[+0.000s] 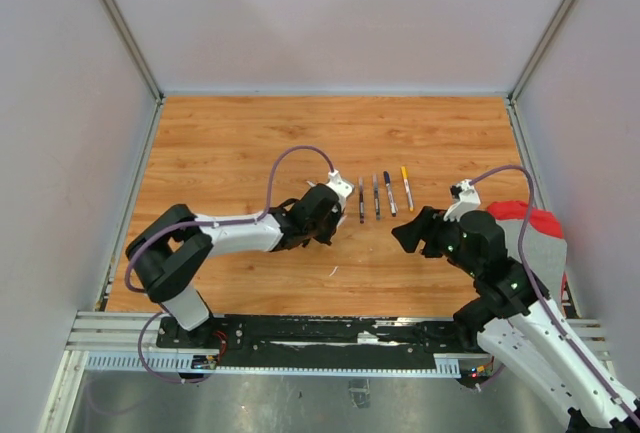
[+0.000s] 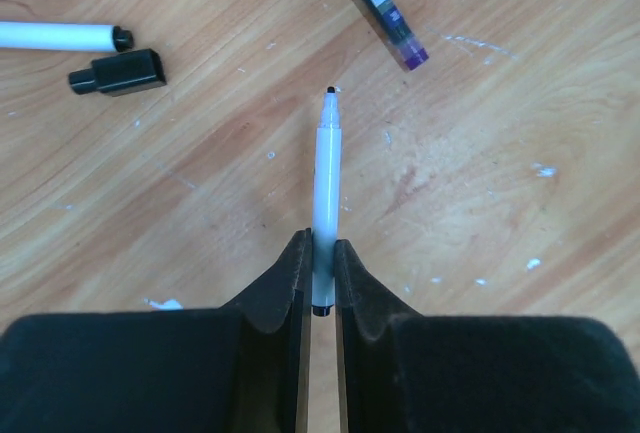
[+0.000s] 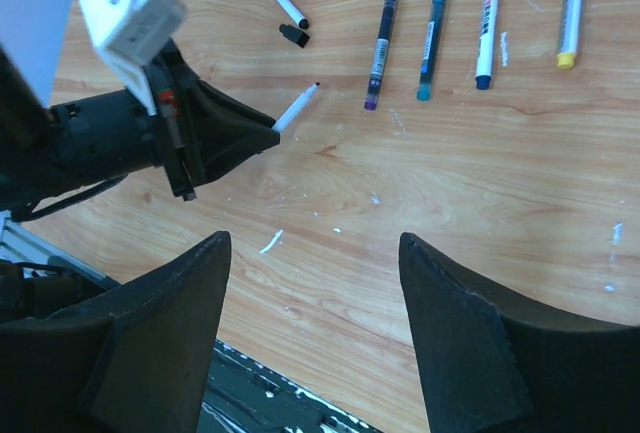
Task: Insert the pens into the pen caps
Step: Pick up the pen from the center of the board.
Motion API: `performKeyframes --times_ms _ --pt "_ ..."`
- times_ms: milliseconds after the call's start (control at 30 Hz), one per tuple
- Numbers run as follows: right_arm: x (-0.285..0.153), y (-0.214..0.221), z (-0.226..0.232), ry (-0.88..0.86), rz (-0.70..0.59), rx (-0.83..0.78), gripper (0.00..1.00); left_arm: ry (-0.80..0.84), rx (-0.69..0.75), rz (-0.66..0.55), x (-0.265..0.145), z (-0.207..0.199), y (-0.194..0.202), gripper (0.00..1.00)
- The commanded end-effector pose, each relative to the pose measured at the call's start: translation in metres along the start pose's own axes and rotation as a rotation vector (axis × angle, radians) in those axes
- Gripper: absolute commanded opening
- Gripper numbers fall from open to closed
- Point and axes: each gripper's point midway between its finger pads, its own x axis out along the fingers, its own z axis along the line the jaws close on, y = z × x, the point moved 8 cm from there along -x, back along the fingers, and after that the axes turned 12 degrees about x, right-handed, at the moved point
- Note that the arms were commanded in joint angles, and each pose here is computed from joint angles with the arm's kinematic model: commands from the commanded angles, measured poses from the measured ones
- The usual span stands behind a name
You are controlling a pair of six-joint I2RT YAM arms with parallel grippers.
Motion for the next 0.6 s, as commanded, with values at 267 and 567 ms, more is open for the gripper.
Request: performKeyframes --times_ms 267,567 --pt "0.029 -0.005 0.025 -0.171 -0.012 0.148 0.69 0.065 -0.183 -0.235 -0.072 -0.001 -0.022 0.01" --pt "0.06 -0.001 0.056 -0.25 0.103 0.205 0.65 0.17 -0.301 -0.302 -0.102 -0.009 -0.017 0.01"
